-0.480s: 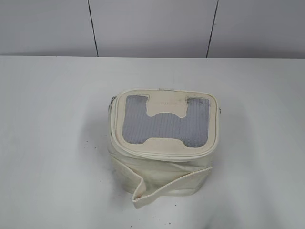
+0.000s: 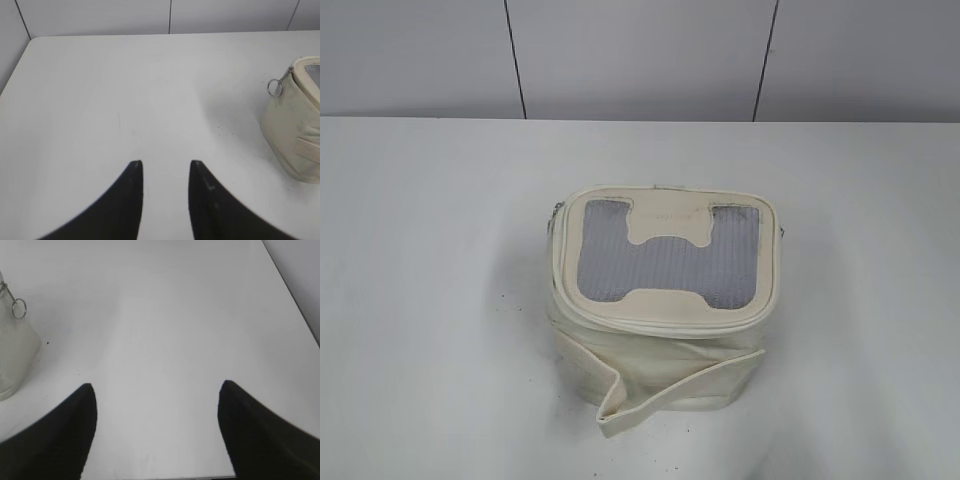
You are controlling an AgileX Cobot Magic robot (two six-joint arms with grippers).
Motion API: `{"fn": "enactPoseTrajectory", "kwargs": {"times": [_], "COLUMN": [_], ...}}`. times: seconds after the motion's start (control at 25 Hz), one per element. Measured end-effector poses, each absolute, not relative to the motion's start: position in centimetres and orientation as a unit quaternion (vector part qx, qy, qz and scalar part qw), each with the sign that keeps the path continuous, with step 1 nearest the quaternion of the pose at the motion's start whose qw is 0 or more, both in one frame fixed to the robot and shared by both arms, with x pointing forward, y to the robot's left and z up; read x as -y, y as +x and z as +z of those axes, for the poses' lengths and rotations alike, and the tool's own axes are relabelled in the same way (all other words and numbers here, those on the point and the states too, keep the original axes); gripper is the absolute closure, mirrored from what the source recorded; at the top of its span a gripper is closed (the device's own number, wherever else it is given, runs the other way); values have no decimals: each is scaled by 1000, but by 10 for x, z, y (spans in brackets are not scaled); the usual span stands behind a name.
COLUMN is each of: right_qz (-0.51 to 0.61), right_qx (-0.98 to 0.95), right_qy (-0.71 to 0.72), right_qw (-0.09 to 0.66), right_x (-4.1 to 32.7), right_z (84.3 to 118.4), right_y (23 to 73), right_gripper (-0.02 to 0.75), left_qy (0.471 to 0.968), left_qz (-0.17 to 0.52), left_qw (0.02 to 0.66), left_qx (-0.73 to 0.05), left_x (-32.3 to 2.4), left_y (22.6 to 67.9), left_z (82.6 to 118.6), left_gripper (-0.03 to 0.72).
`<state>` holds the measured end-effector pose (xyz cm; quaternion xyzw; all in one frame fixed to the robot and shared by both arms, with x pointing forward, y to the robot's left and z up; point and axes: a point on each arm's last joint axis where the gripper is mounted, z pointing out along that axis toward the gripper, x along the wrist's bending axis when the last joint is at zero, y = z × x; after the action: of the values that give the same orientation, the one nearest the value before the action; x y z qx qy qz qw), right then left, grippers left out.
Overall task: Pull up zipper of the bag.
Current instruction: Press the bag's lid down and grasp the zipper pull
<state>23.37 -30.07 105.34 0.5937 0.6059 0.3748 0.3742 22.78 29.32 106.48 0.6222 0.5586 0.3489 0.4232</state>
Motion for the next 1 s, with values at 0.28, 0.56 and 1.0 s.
{"fn": "enactPoseTrajectory", "kwargs": {"times": [0.28, 0.56, 1.0], "right_qz": [375, 375, 375], "right_qx": [-606, -606, -606], "right_qy": [594, 594, 594], "right_qw": [374, 374, 374], "right_x": [301, 301, 301], "right_z": [1053, 1053, 1053], "right_y": [234, 234, 234], "right_gripper": [151, 151, 151], "left_qy": [622, 622, 622], "left_qz": [349, 349, 349], "left_qw": [423, 423, 423], "left_qx": [-559, -559, -559], "left_x": [-293, -293, -293], "left_y": [228, 228, 228], "left_z": [1065, 1065, 1065], "left_gripper": [442, 442, 442]}}
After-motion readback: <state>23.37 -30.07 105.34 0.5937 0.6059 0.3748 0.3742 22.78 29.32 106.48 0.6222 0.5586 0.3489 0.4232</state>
